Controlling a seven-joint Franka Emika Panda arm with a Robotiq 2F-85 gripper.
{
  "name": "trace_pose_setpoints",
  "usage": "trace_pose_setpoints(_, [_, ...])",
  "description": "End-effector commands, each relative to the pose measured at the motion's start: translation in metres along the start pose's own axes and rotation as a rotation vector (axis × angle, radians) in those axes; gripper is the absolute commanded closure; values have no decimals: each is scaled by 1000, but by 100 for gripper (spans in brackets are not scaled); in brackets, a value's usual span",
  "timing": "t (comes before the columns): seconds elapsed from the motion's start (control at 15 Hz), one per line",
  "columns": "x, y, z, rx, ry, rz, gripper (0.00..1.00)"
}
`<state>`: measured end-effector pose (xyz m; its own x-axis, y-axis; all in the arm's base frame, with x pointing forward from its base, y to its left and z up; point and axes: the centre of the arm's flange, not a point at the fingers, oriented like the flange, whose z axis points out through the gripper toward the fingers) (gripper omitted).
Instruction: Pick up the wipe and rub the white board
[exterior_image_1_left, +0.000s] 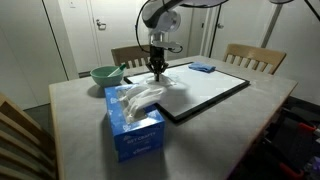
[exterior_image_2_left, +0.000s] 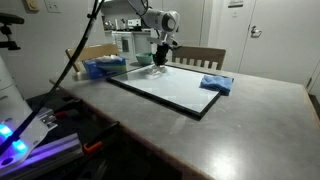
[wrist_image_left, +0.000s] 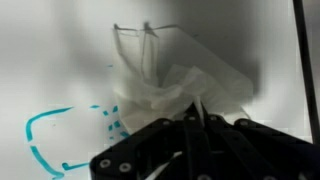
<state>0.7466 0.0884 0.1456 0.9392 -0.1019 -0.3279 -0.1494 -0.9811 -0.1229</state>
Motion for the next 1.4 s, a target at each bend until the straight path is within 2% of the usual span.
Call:
trace_pose_setpoints(0.0, [-8,38,65,-52,-37,97,100])
trace_pose_setpoints(0.13, [-12,48,63,-38,-40,148,100])
trace_pose_setpoints(0.4, [-9,76,60,-79,1,269,100])
trace_pose_setpoints(0.53, [-2,86,61,-75,11,294,100])
trace_pose_setpoints(0.67, [6,81,64,-34,-7,254,100])
trace_pose_setpoints(0.87, [12,49,66,13,-55,109,100])
trace_pose_setpoints(1.2, [17,7,73,31,-80,-83,100])
trace_pose_setpoints(1.33, [18,-2,76,8,-80,-129,100])
